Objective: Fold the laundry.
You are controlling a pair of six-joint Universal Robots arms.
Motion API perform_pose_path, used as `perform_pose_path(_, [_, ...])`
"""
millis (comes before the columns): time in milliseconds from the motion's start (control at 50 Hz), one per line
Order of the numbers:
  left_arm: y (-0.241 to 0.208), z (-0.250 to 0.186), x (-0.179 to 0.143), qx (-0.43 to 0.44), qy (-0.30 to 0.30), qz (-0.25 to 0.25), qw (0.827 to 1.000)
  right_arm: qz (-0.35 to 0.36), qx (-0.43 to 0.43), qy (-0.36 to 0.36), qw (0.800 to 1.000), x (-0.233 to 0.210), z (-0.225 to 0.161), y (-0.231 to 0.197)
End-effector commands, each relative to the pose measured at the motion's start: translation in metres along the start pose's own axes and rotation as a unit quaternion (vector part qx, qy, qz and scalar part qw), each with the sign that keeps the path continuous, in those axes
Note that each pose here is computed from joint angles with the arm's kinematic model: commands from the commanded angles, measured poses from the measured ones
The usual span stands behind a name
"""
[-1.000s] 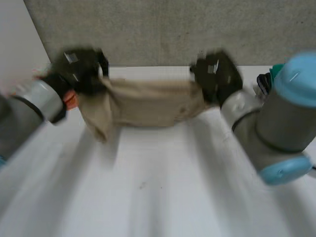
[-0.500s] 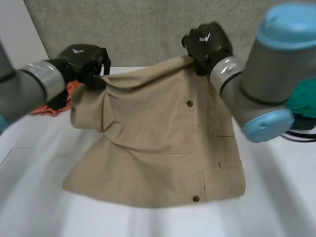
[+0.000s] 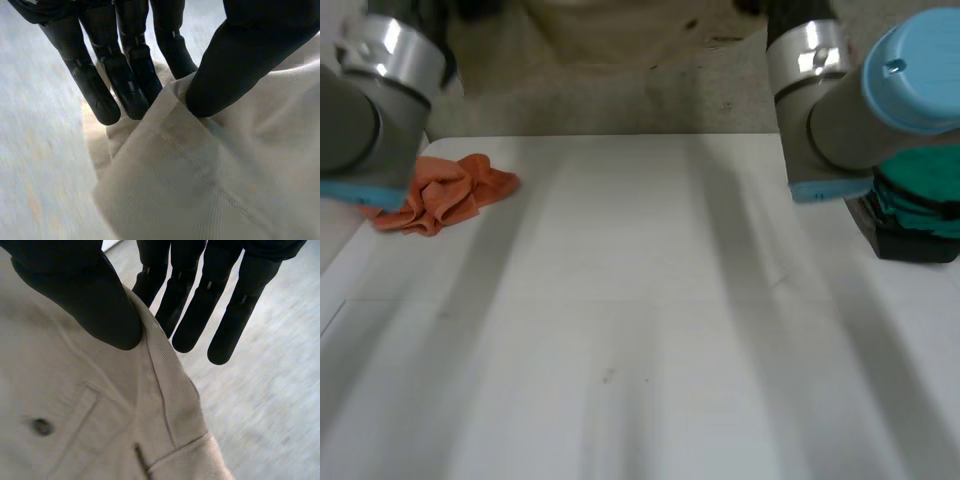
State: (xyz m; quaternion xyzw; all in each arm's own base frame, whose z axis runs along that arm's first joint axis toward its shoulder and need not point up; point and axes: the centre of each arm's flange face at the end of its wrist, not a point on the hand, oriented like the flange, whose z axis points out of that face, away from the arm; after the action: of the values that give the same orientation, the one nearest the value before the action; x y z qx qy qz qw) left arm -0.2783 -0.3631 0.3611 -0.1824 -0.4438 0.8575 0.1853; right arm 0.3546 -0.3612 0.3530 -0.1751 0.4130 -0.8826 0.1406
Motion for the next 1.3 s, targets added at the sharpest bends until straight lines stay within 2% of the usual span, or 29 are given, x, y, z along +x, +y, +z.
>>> perform_pose_path(20, [0.078,-0.063,0.024,-0.168,0.019,-0.026,0.985,-0.006,-0.163,-0.079,0.983,-0.028,-0.059,0.066])
perform_pose_path(140, [0.131,-0.135,0.041,-0.299,0.034,-0.022,0.953,-0.034,-0.269,-0.141,0.952,-0.05,-0.124,0.11])
perform_pose_path(200, [0.132,-0.165,0.045,-0.357,0.037,-0.029,0.933,-0.062,-0.31,-0.17,0.933,-0.057,-0.155,0.121])
perform_pose_path(280, [0.11,-0.182,0.047,-0.395,0.041,-0.037,0.917,-0.088,-0.341,-0.189,0.917,-0.054,-0.175,0.12])
perform_pose_path(360, [0.082,-0.182,0.045,-0.403,0.045,-0.039,0.913,-0.092,-0.347,-0.189,0.914,-0.047,-0.18,0.108])
perform_pose_path(480, [0.071,-0.177,0.032,-0.408,0.037,-0.038,0.911,-0.088,-0.348,-0.18,0.916,-0.038,-0.187,0.089])
perform_pose_path(640, [0.096,-0.164,0.022,-0.406,0.052,-0.028,0.912,-0.09,-0.339,-0.176,0.92,-0.031,-0.196,0.083])
perform_pose_path(820, [0.141,-0.157,0.032,-0.412,0.1,0.002,0.906,-0.09,-0.336,-0.18,0.92,-0.035,-0.199,0.087])
perform_pose_path(1060, [0.172,-0.152,0.043,-0.404,0.119,0.011,0.907,-0.094,-0.344,-0.182,0.916,-0.041,-0.205,0.093])
perform_pose_path(1160, [0.146,-0.153,0.039,-0.409,0.106,0.015,0.906,-0.12,-0.347,-0.174,0.914,-0.033,-0.201,0.09])
perform_pose_path(1200, [0.121,-0.156,0.037,-0.412,0.098,0.017,0.906,-0.132,-0.348,-0.178,0.911,-0.031,-0.199,0.086])
perform_pose_path(1260, [0.082,-0.164,0.035,-0.413,0.095,0.018,0.906,-0.166,-0.357,-0.208,0.895,-0.03,-0.201,0.074])
perform_pose_path(1300, [0.061,-0.176,0.037,-0.428,0.099,0.01,0.898,-0.181,-0.364,-0.225,0.885,-0.03,-0.204,0.069])
